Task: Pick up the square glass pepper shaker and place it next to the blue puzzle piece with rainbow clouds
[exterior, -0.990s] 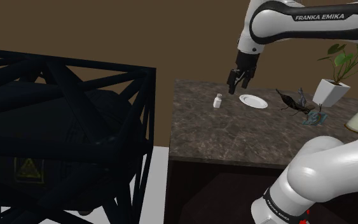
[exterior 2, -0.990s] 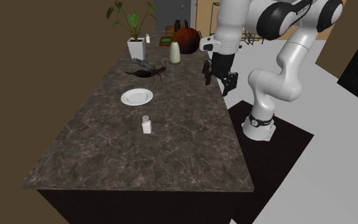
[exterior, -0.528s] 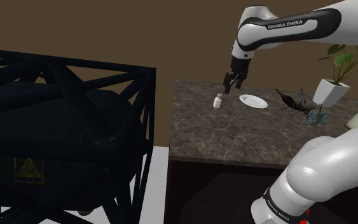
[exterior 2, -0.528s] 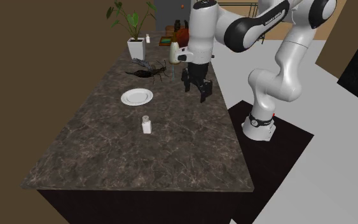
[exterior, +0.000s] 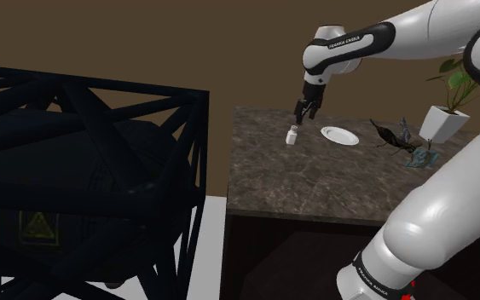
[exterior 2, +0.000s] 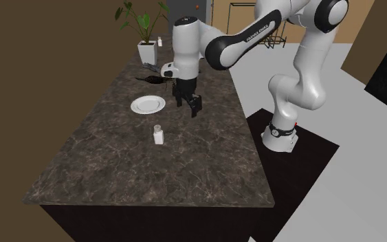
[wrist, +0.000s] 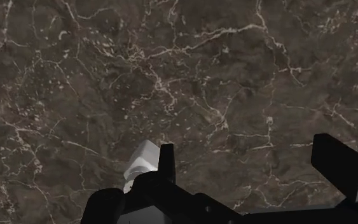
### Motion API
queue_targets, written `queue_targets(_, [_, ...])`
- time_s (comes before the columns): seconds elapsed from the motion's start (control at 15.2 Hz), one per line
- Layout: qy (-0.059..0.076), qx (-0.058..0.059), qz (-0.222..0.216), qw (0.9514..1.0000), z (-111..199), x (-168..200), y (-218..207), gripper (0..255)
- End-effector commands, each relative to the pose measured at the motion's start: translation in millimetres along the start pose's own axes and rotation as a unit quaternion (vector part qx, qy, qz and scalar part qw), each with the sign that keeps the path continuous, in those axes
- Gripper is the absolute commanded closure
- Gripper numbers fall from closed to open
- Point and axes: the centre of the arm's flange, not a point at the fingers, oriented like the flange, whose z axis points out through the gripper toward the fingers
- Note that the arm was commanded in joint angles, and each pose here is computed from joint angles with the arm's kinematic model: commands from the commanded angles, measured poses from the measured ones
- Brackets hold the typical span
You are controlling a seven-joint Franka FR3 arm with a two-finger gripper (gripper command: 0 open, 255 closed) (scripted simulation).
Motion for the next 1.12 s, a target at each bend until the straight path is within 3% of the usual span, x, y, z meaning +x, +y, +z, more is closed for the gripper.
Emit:
queue_targets(0.0, [0.0, 0.002, -0.005, 1.0, 14, 16, 18, 0])
queue_targets(0.59, [-0.001, 0.011, -0.023, 0.9997, 69, 89, 96, 0])
queue_targets(1.06, [-0.001, 0.011, -0.023, 0.9997, 102, 91, 97, 0])
